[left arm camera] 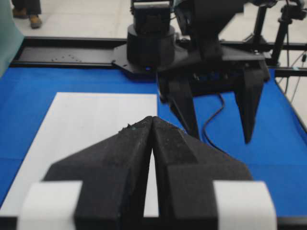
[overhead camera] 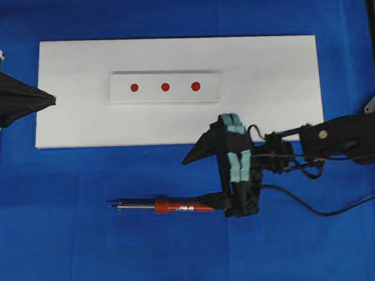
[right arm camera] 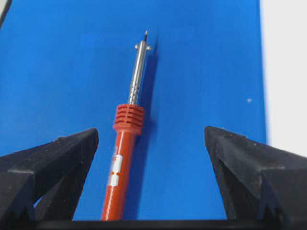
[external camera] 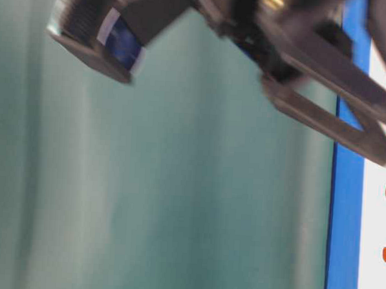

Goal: Touch the tip of the soldering iron to the mark.
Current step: 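Close the right gripper around the red soldering iron handle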

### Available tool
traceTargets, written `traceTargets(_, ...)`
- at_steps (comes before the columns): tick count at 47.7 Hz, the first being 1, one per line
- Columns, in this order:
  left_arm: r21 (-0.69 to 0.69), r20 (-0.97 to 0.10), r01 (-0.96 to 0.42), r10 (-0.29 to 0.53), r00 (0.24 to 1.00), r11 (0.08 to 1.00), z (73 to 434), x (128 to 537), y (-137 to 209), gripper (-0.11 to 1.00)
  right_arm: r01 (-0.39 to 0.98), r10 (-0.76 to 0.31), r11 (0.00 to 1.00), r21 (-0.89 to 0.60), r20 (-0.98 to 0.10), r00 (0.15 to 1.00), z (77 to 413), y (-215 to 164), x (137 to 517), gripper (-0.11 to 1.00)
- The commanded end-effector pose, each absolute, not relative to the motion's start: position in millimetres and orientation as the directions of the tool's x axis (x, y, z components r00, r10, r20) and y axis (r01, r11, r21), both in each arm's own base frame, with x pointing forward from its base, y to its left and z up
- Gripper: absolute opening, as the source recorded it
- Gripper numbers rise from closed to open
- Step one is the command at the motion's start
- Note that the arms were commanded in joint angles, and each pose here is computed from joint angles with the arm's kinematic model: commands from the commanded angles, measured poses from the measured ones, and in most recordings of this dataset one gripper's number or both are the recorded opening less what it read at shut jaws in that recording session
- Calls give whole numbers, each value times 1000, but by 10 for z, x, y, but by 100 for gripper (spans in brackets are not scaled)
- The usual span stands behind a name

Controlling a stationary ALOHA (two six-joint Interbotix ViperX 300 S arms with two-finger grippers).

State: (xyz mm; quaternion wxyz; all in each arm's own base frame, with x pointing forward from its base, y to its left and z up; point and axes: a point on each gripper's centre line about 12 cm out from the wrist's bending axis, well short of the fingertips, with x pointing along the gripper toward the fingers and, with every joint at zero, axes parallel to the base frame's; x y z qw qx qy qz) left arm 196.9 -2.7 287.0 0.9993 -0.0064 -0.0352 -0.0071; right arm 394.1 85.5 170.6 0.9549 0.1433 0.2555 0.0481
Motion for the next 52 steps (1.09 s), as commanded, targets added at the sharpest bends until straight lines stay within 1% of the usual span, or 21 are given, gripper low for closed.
traceTargets(1,-9,86,17,-16,996,1000,2908,1977,-31,0,-26,172,947,319,-440,882,1734,934,4059,86)
traceTargets(15,-9,83,15,-14,996,1000,2896,1975,-28,0,15,160,930,368,-440,884,1340,1110,4203,86)
traceTargets(21,-9,83,15,-14,996,1000,2896,1975,-28,0,43,151,924,380,-465,872,1138,1178,4221,86)
traceTargets(28,-9,83,15,-14,996,1000,2896,1975,-28,0,78,135,918,389,-492,860,980,1201,4233,86)
traceTargets(33,-9,81,17,-16,997,1000,2889,1975,-31,0,83,131,917,391,-491,861,926,1215,4244,84)
traceTargets(38,-9,80,17,-16,997,1000,2883,1974,-31,0,79,134,917,390,-489,862,912,1237,4252,80)
traceTargets(41,-9,83,15,-14,996,1000,2891,1974,-28,0,79,134,917,391,-487,863,916,1238,4257,74)
traceTargets(44,-9,81,15,-14,997,1000,2889,1975,-28,0,78,134,918,389,-490,861,913,1239,4255,65)
traceTargets(49,-9,81,15,-14,997,1000,2885,1974,-28,0,72,134,922,380,-490,861,913,1239,4255,35)
traceTargets(52,-9,81,17,-16,997,1000,2889,1975,-31,0,66,135,927,370,-491,861,911,1239,4254,19)
